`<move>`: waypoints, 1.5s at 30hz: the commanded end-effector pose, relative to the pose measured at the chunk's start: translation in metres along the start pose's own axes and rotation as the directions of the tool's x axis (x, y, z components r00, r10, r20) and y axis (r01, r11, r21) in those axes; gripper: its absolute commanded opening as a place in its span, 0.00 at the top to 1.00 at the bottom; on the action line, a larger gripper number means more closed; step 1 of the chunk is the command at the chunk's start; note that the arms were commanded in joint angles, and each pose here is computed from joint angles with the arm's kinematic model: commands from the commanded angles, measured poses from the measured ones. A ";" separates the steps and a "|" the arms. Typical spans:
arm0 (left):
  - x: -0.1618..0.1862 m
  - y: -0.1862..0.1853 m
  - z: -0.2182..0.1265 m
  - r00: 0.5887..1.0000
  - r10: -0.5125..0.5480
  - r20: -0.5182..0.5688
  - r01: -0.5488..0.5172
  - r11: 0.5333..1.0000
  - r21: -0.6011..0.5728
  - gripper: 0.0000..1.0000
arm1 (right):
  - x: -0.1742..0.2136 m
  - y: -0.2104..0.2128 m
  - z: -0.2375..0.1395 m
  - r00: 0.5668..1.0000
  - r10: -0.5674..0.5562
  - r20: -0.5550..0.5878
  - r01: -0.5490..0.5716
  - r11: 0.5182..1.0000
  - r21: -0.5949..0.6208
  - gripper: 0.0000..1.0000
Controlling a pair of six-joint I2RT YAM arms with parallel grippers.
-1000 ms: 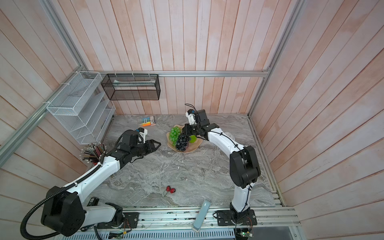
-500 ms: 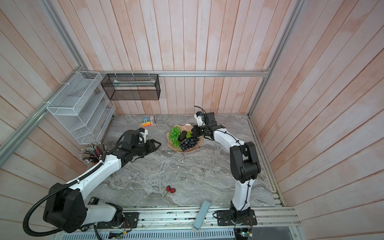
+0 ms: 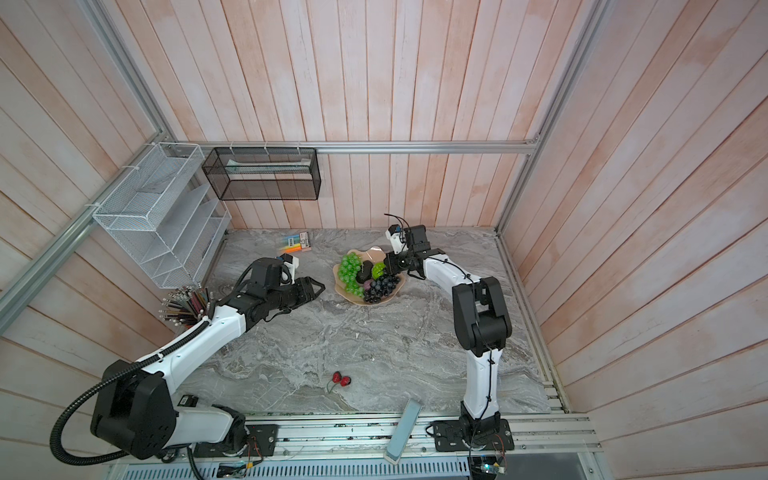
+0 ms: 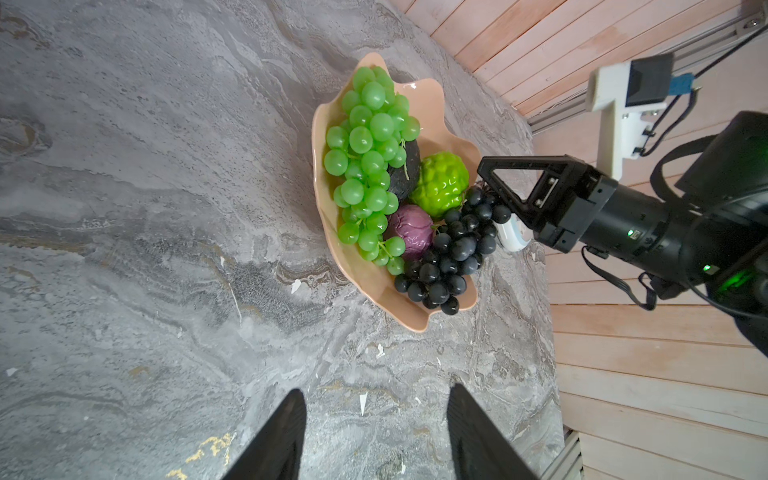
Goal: Place and organize the fake fruits in the fruit bowl
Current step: 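Lower the dark grapes into the bowl and open the right gripper, then lower the left gripper onto the red dates and grasp them while the right gripper withdraws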
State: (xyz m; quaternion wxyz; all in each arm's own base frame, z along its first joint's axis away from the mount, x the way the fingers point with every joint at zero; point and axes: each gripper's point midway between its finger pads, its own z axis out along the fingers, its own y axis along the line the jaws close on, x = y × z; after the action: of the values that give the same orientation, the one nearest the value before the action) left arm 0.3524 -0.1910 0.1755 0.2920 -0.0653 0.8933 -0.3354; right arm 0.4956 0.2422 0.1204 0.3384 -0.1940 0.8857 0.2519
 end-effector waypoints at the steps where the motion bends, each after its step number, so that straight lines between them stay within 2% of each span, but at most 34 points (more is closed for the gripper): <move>1: -0.009 -0.008 -0.001 1.000 0.009 0.014 -0.009 1.000 0.002 0.42 | -0.011 -0.003 0.004 1.000 -0.028 0.013 0.028 0.999 0.020 0.76; 5: -0.006 -0.007 -0.002 1.000 0.013 0.006 -0.013 1.000 -0.004 0.39 | -0.023 0.001 -0.010 0.999 -0.047 0.028 0.046 0.998 0.033 0.57; 7: -0.002 -0.004 -0.003 1.000 0.007 -0.005 -0.007 1.000 -0.010 0.36 | -0.028 0.007 -0.019 0.998 -0.055 0.042 0.054 0.998 0.029 0.52; 11: 0.007 0.002 -0.006 1.000 0.003 -0.023 -0.004 1.000 -0.028 0.33 | -0.037 0.015 -0.039 0.996 -0.064 0.069 0.061 0.997 0.046 0.52; 16: 0.022 0.011 -0.011 0.999 0.000 -0.055 -0.003 0.999 -0.051 0.32 | -0.029 0.031 -0.068 0.994 -0.051 0.095 0.045 0.997 0.067 0.60; 19: 0.037 0.016 -0.012 0.995 -0.003 -0.101 -0.003 0.998 -0.058 0.32 | -0.010 0.041 -0.084 0.995 -0.057 0.085 0.049 0.994 0.102 0.61; 22: 0.057 0.019 -0.012 0.986 0.007 -0.166 -0.020 0.997 -0.074 0.32 | 0.018 0.068 -0.096 0.998 -0.052 0.048 0.048 0.997 0.066 0.61; 28: 0.088 0.028 -0.021 0.974 -0.030 -0.225 0.005 0.994 -0.109 0.34 | 0.121 0.144 -0.103 0.981 -0.157 -0.117 0.161 0.987 0.018 0.52; 32: 0.130 0.034 -0.024 0.946 -0.075 -0.316 0.034 0.991 -0.133 0.36 | 0.171 0.193 -0.113 0.977 -0.149 -0.151 0.130 0.983 -0.130 0.51; 35: 0.149 0.033 -0.028 0.932 -0.113 -0.343 0.062 0.986 -0.156 0.37 | 0.207 0.227 -0.116 0.946 -0.253 -0.202 0.211 0.955 -0.208 0.48; 37: 0.169 0.028 -0.030 0.912 -0.128 -0.389 0.072 0.985 -0.156 0.38 | 0.223 0.223 -0.114 0.927 -0.258 -0.272 0.220 0.962 -0.162 0.47; 39: 0.195 0.020 -0.032 0.886 -0.125 -0.447 0.063 0.986 -0.151 0.38 | 0.229 0.215 -0.112 0.926 -0.238 -0.295 0.202 0.968 -0.146 0.47; 42: 0.234 0.013 -0.035 0.845 -0.114 -0.522 0.039 0.987 -0.154 0.41 | 0.216 0.204 -0.115 0.953 -0.181 -0.243 0.151 0.979 -0.135 0.47; 45: 0.254 0.013 -0.037 0.836 -0.094 -0.540 -0.001 0.985 -0.174 0.41 | 0.193 0.187 -0.120 0.983 -0.084 -0.166 0.063 0.990 -0.128 0.48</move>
State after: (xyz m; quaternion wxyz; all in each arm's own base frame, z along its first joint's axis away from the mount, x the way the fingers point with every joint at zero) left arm 0.1324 -0.2404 0.0743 0.0176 0.0129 0.9583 -0.2850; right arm 0.1887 0.2970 0.1074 0.2307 -0.3125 0.8858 0.2539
